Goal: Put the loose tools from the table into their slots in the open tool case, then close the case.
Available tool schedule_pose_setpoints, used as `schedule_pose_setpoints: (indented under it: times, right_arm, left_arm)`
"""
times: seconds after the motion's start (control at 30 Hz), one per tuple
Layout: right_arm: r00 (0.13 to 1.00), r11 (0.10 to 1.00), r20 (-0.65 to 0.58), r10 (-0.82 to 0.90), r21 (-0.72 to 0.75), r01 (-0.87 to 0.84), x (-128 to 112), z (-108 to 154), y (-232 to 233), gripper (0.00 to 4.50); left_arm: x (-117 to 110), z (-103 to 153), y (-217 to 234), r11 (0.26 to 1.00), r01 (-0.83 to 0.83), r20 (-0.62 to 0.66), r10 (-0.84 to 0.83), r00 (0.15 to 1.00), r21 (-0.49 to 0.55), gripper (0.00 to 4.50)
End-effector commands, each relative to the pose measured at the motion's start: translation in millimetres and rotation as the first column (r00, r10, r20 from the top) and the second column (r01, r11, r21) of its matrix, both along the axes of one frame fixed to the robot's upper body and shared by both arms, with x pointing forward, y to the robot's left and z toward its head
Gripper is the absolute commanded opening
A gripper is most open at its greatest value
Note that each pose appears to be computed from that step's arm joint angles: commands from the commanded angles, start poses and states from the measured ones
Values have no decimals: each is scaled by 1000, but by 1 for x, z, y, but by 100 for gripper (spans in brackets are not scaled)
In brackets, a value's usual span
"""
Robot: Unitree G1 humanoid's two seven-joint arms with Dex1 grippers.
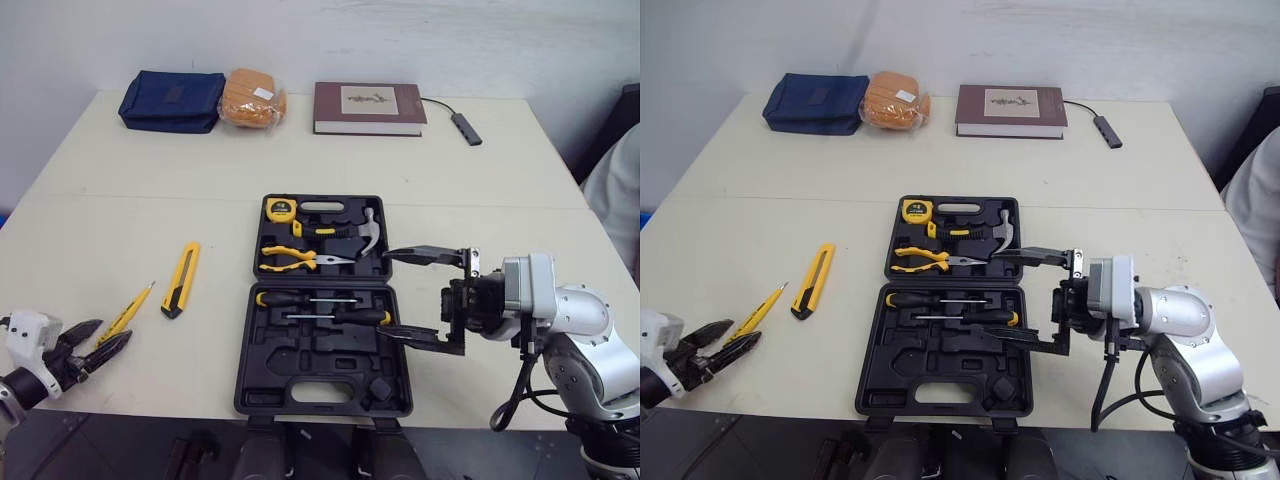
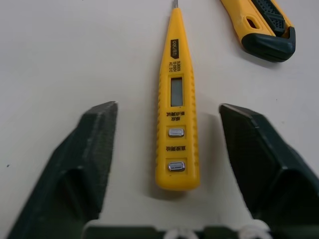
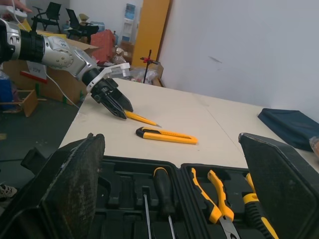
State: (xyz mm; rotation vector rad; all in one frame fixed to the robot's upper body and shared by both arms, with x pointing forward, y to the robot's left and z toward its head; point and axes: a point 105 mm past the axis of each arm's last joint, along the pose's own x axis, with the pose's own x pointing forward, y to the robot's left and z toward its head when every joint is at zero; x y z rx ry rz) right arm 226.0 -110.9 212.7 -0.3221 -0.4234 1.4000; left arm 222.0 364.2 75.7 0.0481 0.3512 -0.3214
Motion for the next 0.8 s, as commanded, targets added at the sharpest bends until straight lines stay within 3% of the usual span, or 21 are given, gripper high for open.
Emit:
schedule_pose_setpoints:
  times: [0.03,0.1,0.13,0.23,0.4,0.63,0.8]
  right_arm:
    - [999,1000,31,16,0,-16,-8,5,-2,450]
    - [999,1000,30,18,-2,-17,-9,5,-2,450]
    - [999,1000,30,16,-2,-16,-8,5,-2,450]
    - [999,1000,31,14,-3,-14,-9,4,-2,450]
    - [1000,1000,23,5,-12,-4,-9,1,-5,450]
    - [999,999,27,-33,-42,34,-6,-4,-16,450]
    - [996,993,26,-79,-90,81,-4,-11,-34,450]
  left_arm:
    - [-10,-29,-7,999,25,-104,-27,994,-21,143]
    - [-9,-32,-8,999,28,-111,-29,993,-16,55]
    - [-9,-33,-8,1000,23,-113,-25,993,-19,37]
    - [-9,-36,-3,1000,2,-116,-2,993,5,37]
    - [-3,-23,0,1000,-20,-14,20,1000,-17,37]
    - [13,38,-13,996,73,314,-83,946,42,37]
    - [20,66,-43,970,215,390,-242,888,112,37]
